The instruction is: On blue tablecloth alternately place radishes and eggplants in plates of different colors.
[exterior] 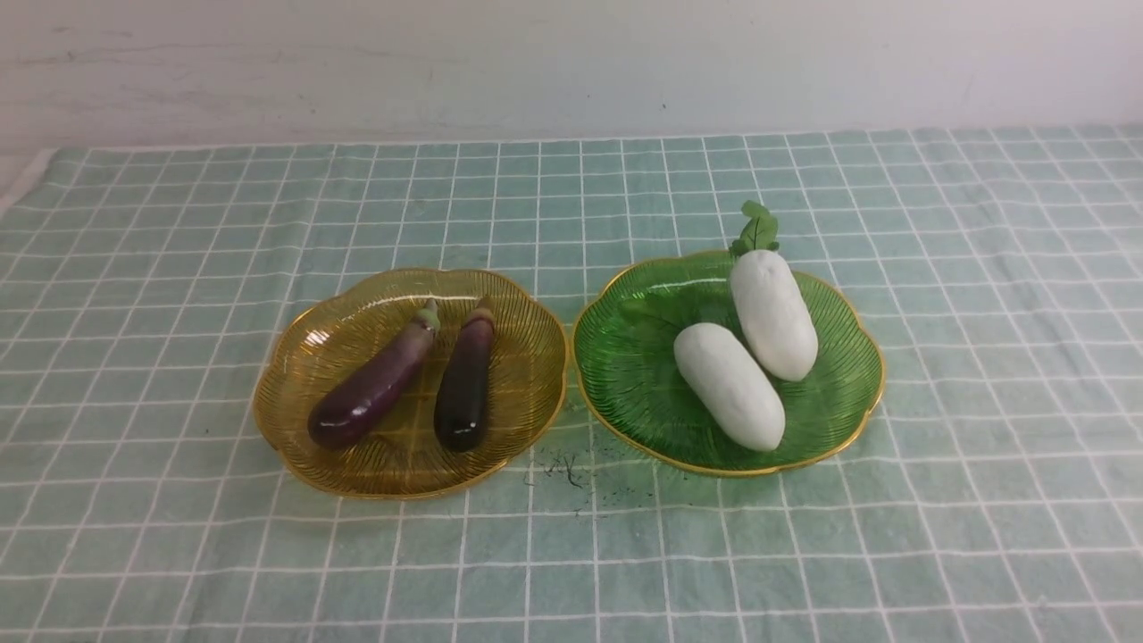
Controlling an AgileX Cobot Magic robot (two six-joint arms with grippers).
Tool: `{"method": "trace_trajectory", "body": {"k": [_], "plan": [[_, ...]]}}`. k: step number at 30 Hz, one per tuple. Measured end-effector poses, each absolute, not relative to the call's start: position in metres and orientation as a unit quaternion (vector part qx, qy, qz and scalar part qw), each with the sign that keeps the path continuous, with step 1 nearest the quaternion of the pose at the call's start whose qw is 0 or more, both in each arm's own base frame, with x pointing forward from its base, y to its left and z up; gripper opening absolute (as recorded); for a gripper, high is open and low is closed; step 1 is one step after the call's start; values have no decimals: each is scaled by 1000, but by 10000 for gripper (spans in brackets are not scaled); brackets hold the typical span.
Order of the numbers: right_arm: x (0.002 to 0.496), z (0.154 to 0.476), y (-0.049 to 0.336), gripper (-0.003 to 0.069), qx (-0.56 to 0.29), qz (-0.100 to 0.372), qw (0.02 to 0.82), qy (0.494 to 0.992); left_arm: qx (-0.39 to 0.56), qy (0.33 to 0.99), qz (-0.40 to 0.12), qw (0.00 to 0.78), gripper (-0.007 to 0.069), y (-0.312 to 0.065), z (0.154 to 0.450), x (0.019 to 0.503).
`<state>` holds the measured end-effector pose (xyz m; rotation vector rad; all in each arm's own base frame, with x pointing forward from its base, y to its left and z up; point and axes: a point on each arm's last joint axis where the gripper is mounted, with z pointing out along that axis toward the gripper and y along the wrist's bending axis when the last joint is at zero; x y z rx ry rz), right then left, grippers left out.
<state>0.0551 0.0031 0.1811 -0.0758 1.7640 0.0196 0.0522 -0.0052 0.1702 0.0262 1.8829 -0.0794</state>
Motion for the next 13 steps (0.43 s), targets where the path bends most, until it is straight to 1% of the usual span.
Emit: {"method": "trace_trajectory", "body": {"k": [13], "plan": [[55,181,3,-15,-33,9,635,772,11,808,-34,588,-8,-5,170,52]]}}
